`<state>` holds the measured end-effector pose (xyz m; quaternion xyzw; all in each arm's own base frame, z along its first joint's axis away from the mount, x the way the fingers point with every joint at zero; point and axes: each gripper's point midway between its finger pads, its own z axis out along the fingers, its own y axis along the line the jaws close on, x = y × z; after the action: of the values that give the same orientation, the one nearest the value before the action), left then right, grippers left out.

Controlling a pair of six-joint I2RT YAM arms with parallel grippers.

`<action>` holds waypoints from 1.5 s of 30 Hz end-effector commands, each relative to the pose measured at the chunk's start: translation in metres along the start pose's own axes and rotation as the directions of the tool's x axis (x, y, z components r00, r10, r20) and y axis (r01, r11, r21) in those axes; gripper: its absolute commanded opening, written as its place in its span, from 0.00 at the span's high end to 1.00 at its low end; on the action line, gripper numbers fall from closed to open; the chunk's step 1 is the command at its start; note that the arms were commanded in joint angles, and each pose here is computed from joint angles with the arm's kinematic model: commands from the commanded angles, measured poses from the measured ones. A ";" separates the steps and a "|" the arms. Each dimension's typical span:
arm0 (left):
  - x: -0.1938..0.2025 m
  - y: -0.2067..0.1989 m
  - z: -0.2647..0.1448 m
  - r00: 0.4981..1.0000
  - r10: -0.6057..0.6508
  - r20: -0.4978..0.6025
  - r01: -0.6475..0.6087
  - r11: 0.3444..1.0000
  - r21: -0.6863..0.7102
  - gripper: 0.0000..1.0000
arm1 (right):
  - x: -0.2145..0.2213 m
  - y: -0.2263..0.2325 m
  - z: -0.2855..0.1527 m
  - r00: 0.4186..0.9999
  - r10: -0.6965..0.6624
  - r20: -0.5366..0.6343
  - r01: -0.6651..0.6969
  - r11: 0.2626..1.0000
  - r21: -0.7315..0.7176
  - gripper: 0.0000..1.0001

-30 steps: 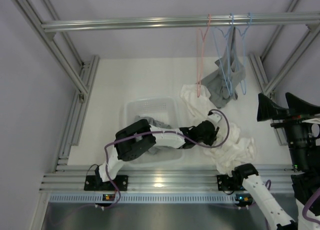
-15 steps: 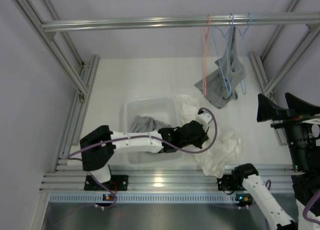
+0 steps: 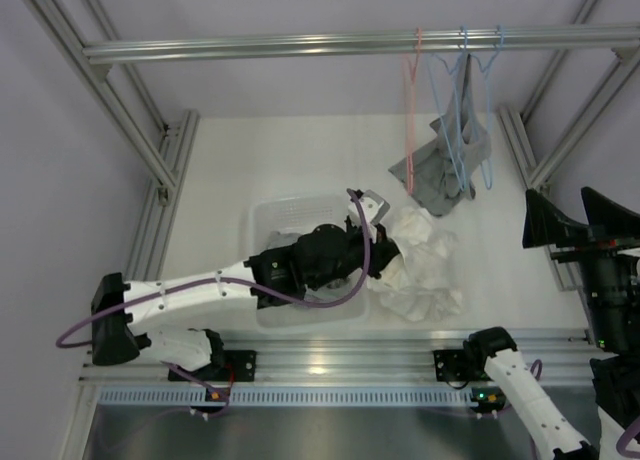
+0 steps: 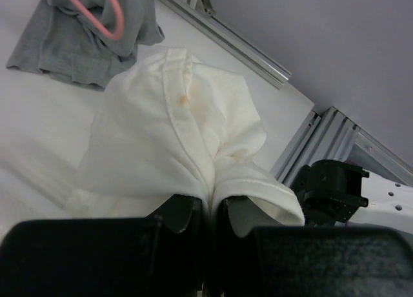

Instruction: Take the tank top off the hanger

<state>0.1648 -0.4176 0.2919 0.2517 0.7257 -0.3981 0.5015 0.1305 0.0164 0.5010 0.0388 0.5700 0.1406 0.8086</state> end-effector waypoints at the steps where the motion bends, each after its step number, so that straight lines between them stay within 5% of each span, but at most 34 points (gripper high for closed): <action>1: -0.062 -0.001 -0.035 0.982 -0.015 0.186 0.016 1.000 -0.003 1.00 | -0.011 0.001 -0.005 1.000 0.022 0.018 -0.022 1.000 -0.004 0.01; 9: -0.126 0.019 -0.100 0.941 0.047 0.336 -0.015 0.995 -0.098 1.00 | -0.008 0.000 -0.002 1.000 0.020 0.012 -0.021 1.000 0.005 0.01; 27: -0.180 0.081 -0.179 0.903 0.169 0.395 0.023 0.900 -0.436 1.00 | -0.005 0.005 0.007 0.999 0.037 0.008 -0.037 0.999 -0.013 0.01; 37: -0.160 0.102 -0.189 0.922 0.151 0.355 0.059 0.854 -0.517 1.00 | -0.005 0.006 0.005 0.999 0.044 0.018 -0.044 0.999 -0.024 0.01; 40: -0.138 0.103 -0.177 0.938 0.116 0.325 0.067 0.862 -0.502 1.00 | -0.005 0.007 0.005 0.999 0.045 0.019 -0.045 0.999 -0.027 0.01; 45: -0.085 0.137 -0.180 0.955 0.079 0.286 0.118 0.783 -0.610 1.00 | -0.009 0.006 0.002 0.999 0.038 0.030 -0.037 0.999 -0.026 0.01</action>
<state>0.2045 -0.2062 0.3820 0.0528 0.7223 -0.1902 0.6628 0.1320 0.0186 0.5017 0.0445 0.5696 0.1520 0.8065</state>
